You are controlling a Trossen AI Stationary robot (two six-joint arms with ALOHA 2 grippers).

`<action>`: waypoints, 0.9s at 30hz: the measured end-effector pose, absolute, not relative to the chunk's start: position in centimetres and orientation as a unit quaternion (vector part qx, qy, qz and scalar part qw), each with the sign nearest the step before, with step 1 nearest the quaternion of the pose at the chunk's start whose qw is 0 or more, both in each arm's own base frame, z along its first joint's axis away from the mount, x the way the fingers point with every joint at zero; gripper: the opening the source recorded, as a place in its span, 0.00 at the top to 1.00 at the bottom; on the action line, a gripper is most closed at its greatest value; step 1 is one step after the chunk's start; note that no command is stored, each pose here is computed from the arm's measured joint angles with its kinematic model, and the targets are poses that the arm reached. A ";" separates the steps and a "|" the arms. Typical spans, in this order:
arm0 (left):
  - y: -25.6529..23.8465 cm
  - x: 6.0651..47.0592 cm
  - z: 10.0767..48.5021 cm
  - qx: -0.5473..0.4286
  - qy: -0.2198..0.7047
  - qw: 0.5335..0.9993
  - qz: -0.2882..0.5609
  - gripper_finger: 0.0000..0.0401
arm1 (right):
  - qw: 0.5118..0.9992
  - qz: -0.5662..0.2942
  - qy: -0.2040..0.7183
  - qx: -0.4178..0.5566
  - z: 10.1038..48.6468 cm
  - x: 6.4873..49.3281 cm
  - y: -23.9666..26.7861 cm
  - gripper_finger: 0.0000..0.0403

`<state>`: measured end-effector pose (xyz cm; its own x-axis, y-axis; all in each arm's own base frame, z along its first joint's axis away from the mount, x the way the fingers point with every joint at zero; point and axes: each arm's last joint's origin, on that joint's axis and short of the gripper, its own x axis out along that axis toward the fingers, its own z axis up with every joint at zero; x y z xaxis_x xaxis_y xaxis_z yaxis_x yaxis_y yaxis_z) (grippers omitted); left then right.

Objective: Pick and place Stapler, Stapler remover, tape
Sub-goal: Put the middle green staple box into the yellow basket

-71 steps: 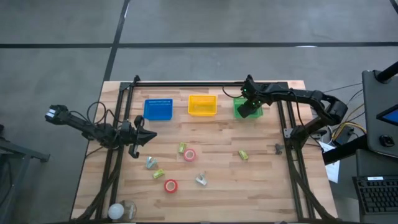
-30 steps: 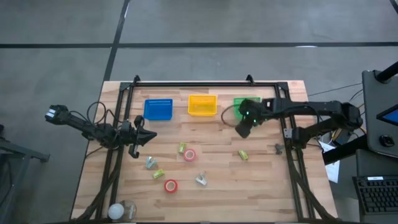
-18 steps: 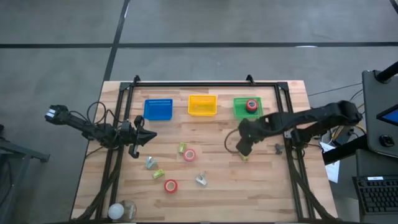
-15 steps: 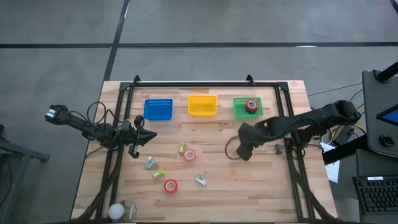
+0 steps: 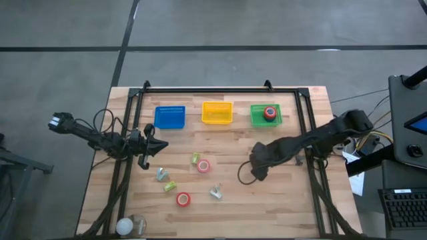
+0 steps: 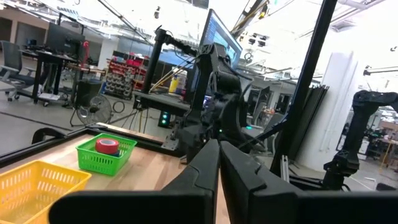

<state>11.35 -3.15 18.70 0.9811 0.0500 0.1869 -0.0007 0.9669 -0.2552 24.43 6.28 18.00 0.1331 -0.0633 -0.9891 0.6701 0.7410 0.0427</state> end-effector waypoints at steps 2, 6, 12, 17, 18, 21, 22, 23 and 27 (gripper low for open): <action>-3.1 11.4 18.7 -0.128 -0.096 0.987 0.013 0.95 | 0.703 -0.257 0.615 0.248 17.5 24.6 6.4 0.40; -3.1 11.4 18.7 -0.128 -0.096 0.987 0.013 0.95 | 0.695 -0.256 0.626 0.246 16.6 25.0 6.6 0.41; -3.1 11.4 18.7 -0.128 -0.096 0.987 0.013 0.95 | 0.687 -0.260 0.637 0.236 15.5 25.3 6.6 0.41; -3.1 11.4 18.7 -0.128 -0.096 0.987 0.013 0.95 | 0.690 -0.251 0.638 0.232 14.9 25.5 6.7 0.41; -3.1 11.4 18.7 -0.128 -0.096 0.987 0.013 0.95 | 0.692 -0.246 0.636 0.236 14.9 25.6 6.7 0.42; -3.1 11.4 18.7 -0.128 -0.096 0.987 0.013 0.95 | 0.698 -0.239 0.630 0.242 14.7 25.5 6.8 0.44; -3.1 11.4 18.7 -0.128 -0.096 0.987 0.013 0.95 | 0.697 -0.240 0.631 0.241 14.6 25.4 6.7 0.45; -3.1 11.4 18.7 -0.128 -0.096 0.987 0.013 0.95 | 0.697 -0.240 0.631 0.241 14.6 25.4 6.7 0.46; -3.1 11.4 18.7 -0.128 -0.096 0.987 0.013 0.95 | 0.696 -0.237 0.635 0.236 13.9 25.1 6.6 0.49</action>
